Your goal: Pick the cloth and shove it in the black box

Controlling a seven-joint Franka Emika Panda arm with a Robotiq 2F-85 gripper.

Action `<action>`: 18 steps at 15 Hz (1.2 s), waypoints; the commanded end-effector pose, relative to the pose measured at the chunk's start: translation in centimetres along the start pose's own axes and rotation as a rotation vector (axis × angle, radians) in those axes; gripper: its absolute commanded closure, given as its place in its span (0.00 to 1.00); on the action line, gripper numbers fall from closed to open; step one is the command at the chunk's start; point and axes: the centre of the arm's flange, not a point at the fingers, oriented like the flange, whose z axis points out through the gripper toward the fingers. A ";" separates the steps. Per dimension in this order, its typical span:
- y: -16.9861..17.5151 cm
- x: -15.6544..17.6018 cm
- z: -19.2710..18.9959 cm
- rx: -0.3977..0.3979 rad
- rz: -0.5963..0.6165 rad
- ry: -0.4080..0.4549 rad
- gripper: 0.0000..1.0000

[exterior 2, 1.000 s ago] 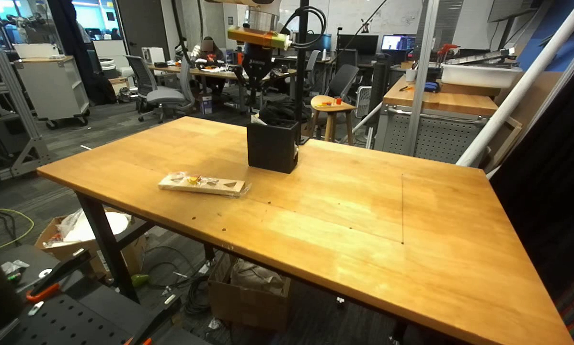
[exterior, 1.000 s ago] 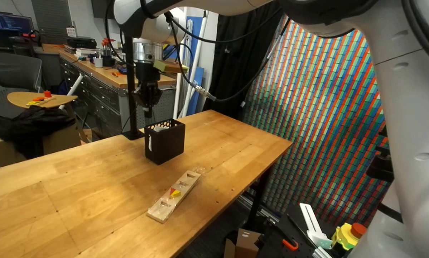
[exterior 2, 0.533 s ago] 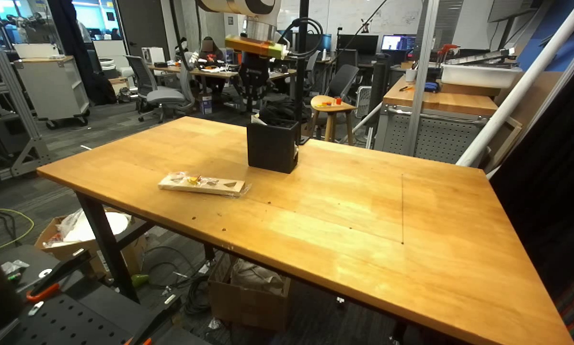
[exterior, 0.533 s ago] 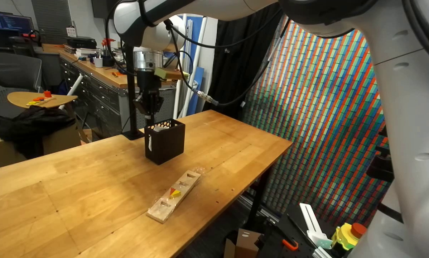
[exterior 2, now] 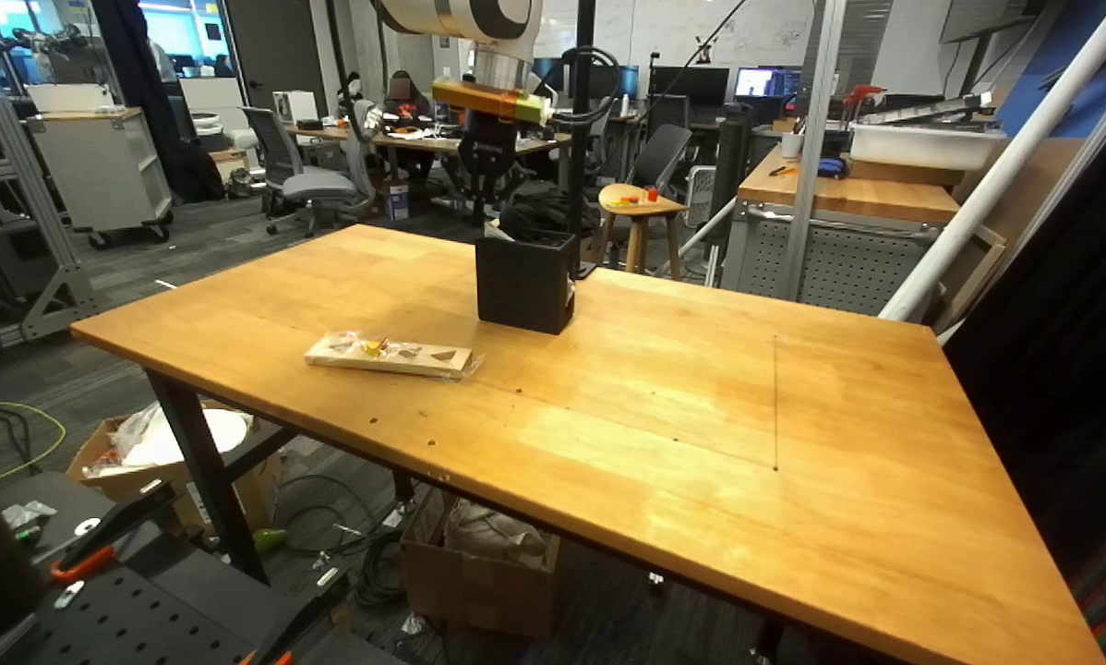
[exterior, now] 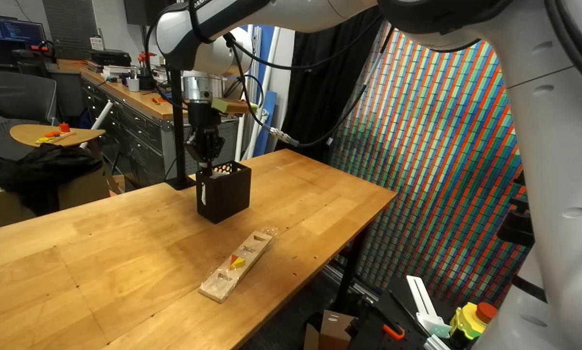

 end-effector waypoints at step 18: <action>2.2 0.4 -0.3 -0.043 0.001 0.020 1.00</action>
